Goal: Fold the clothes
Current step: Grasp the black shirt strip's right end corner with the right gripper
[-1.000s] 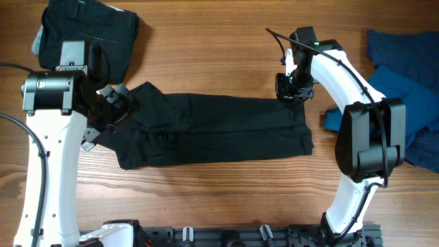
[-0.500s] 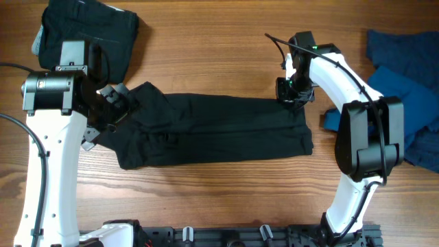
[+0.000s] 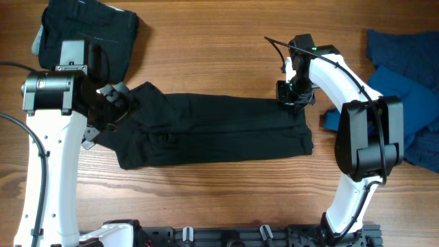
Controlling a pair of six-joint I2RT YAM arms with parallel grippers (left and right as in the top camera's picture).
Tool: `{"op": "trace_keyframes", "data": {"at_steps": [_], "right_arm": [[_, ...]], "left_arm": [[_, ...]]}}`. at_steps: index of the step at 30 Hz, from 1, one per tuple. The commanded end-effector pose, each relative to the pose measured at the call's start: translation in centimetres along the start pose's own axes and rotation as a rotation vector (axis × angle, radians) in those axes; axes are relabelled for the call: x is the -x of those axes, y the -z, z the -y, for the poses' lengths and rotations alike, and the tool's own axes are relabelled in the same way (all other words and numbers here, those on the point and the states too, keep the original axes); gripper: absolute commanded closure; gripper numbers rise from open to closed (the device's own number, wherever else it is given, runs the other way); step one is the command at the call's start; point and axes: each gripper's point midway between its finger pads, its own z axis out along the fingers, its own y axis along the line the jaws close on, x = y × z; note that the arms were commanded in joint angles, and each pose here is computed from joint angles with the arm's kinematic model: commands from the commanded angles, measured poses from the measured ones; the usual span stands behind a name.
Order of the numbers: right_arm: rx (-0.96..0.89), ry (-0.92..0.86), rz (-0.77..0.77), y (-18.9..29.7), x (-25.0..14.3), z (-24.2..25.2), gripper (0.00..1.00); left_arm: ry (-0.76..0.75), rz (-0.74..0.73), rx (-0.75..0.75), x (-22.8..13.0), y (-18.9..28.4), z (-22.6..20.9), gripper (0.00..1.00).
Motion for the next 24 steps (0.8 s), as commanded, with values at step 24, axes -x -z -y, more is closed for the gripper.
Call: {"op": "trace_keyframes", "data": {"at_steps": [24], "right_arm": [[-0.23,-0.107,-0.244,0.5,-6.2,4.0,0.85]], "left_arm": [[-0.01,-0.005,0.001,0.0,-0.2,-0.1,0.0]]}}
